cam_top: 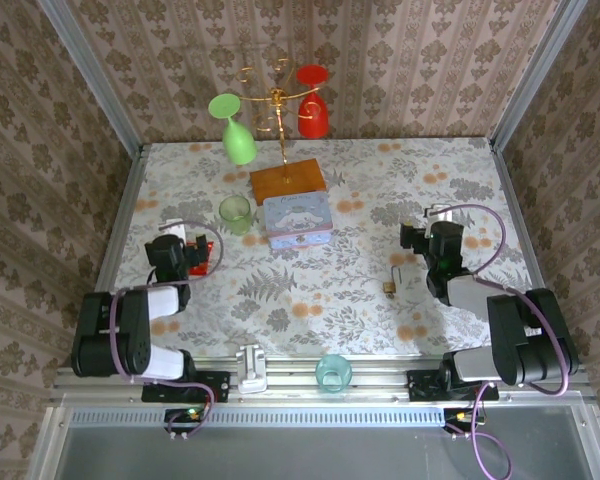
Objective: Unlock a padlock with a key
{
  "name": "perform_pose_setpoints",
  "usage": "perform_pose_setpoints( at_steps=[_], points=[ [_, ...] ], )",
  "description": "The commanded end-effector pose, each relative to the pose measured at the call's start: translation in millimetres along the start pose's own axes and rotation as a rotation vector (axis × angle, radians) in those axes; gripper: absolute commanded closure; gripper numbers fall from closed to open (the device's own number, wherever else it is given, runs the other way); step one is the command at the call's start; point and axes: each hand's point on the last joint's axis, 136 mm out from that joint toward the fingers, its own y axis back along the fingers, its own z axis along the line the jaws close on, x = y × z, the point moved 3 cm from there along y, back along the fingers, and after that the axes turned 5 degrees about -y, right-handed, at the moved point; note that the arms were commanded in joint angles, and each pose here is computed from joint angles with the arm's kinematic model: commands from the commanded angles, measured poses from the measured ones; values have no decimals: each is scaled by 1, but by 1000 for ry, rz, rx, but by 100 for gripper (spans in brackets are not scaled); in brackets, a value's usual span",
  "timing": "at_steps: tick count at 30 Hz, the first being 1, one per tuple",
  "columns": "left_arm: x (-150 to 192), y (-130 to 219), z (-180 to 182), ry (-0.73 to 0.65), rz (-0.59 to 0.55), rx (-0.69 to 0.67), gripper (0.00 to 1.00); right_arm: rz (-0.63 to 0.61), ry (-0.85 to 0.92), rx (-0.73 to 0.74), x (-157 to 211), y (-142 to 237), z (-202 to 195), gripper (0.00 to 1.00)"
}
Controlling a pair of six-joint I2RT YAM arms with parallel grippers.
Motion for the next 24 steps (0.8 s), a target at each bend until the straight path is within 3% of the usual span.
perform_pose_setpoints(
  at_steps=[1,4,8,24],
  points=[
    [-30,-8,-15,-5,-132,113,0,-85,-60,36,-4,-9,-8,0],
    [-21,-10,-17,-7,-173,96,0,-81,-45,-1,4,-13,-3,0],
    [-22,-15,-22,-20,-120,136,0,-72,-54,9,4,-18,-5,0],
    [-24,-16,-26,-48,-126,149,0,-62,-50,0,4,-18,-4,0]
  ],
)
